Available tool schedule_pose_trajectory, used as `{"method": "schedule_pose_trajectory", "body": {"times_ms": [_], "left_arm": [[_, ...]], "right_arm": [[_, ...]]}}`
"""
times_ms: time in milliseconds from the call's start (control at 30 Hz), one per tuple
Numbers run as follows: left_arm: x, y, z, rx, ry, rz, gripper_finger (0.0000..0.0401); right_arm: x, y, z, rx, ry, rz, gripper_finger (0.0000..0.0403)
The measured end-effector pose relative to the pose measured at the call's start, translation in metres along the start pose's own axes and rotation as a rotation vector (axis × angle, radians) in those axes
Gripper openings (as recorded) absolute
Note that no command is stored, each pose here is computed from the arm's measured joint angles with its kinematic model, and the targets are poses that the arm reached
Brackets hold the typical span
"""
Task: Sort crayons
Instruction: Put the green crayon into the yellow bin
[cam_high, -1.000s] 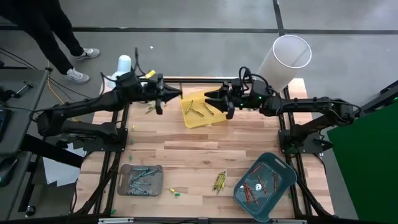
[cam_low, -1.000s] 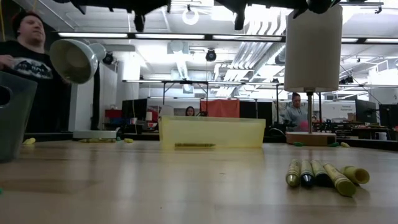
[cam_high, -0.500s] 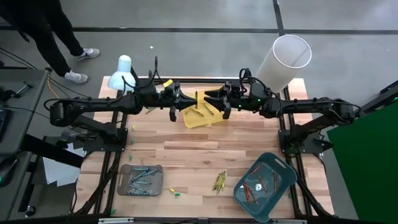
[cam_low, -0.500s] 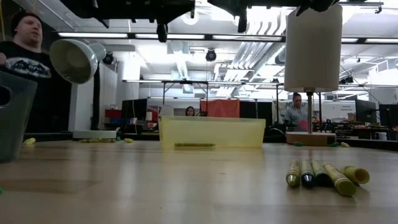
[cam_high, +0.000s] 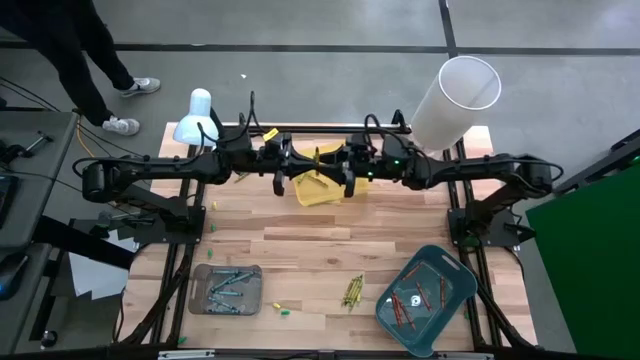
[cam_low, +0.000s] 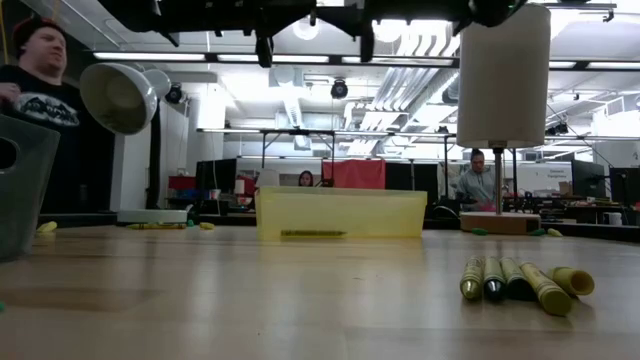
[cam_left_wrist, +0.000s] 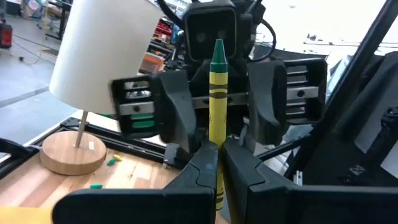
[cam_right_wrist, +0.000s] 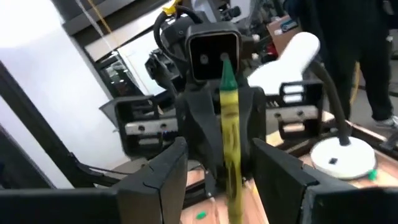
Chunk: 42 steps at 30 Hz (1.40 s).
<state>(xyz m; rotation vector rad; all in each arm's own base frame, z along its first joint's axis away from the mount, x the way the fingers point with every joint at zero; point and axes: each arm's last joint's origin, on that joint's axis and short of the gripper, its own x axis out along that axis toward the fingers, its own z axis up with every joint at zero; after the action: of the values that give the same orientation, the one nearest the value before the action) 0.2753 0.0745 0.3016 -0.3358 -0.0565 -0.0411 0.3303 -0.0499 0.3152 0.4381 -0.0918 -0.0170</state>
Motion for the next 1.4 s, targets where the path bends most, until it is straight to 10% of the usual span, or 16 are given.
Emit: {"method": "schedule_pose_trajectory", "body": {"times_ms": [300, 800, 1400], "left_arm": [[0.0, -0.001, -0.001, 0.011, 0.011, -0.011, 0.0], [0.0, -0.001, -0.001, -0.02, 0.018, -0.004, 0.0004], [-0.06, 0.002, 0.023, -0.003, 0.15, 0.155, 0.0145]], "right_arm": [[0.013, 0.001, 0.017, -0.063, 0.007, -0.005, 0.0153], [0.009, 0.001, 0.017, -0.058, 0.074, -0.024, 0.0011], [-0.04, -0.017, 0.037, -0.156, 0.293, -0.254, 0.0004]]}}
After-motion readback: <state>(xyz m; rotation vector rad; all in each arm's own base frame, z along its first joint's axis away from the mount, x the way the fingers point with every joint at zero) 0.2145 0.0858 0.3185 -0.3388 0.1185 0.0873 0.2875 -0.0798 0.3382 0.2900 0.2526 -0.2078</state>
